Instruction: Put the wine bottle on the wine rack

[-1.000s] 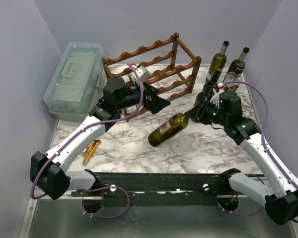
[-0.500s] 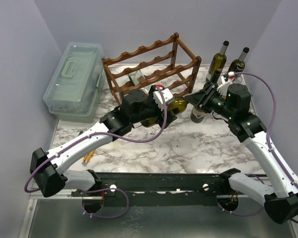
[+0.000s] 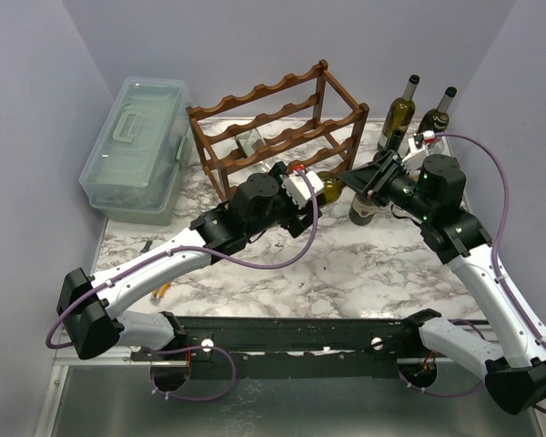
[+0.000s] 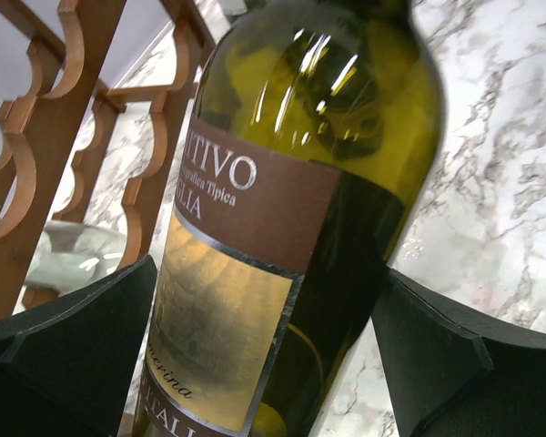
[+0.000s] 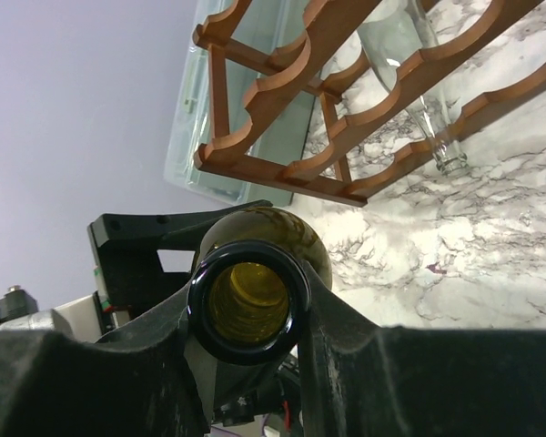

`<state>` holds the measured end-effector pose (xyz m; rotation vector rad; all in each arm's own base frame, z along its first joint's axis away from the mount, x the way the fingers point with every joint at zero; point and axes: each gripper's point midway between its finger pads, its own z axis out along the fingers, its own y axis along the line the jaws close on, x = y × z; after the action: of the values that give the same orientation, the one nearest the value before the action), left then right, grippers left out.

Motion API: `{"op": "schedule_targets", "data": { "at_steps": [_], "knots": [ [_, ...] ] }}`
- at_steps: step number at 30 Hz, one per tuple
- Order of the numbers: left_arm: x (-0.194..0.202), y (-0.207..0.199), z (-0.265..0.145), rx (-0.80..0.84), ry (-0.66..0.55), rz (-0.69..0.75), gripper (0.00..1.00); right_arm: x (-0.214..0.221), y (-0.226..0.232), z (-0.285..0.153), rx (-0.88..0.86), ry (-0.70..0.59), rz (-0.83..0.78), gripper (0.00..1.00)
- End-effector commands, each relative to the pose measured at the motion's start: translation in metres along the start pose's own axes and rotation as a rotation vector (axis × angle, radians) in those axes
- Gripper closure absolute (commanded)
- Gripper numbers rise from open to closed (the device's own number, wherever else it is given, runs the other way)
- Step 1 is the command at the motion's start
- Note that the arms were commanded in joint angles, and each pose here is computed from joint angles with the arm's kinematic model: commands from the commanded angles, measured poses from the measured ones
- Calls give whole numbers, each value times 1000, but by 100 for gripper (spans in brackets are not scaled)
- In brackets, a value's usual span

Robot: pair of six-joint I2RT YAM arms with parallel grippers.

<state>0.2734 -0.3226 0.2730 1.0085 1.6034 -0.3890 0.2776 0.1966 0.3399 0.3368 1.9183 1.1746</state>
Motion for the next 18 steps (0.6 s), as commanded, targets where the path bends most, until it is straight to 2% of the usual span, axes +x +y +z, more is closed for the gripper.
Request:
{"op": "schedule_targets", "data": {
  "at_steps": [1,8,10,12,13,15,17,18],
  "knots": [
    [7,11,1,-74,15,30,5,-14,51,-20,-193,-47,0,99],
    [9,11,4,-82,19,26,4,-13,61,-21,-249,-45,13,99],
    [8,15,3,-99,18,35,20,-11,60,-20,-246,-34,7,99],
    [7,20,0,-128,18,47,45,-8,59,-20,-250,-21,-13,99],
    [6,24,-2,-144,15,58,57,-6,57,-21,-245,-10,-25,95],
    [4,29,-5,-170,1,88,72,-1,50,-20,-219,9,-61,81],
    [4,32,-7,-185,-13,125,93,5,37,-22,-171,31,-103,68],
    [5,33,-8,-188,-16,146,99,9,30,-23,-144,44,-126,61]
  ]
}}
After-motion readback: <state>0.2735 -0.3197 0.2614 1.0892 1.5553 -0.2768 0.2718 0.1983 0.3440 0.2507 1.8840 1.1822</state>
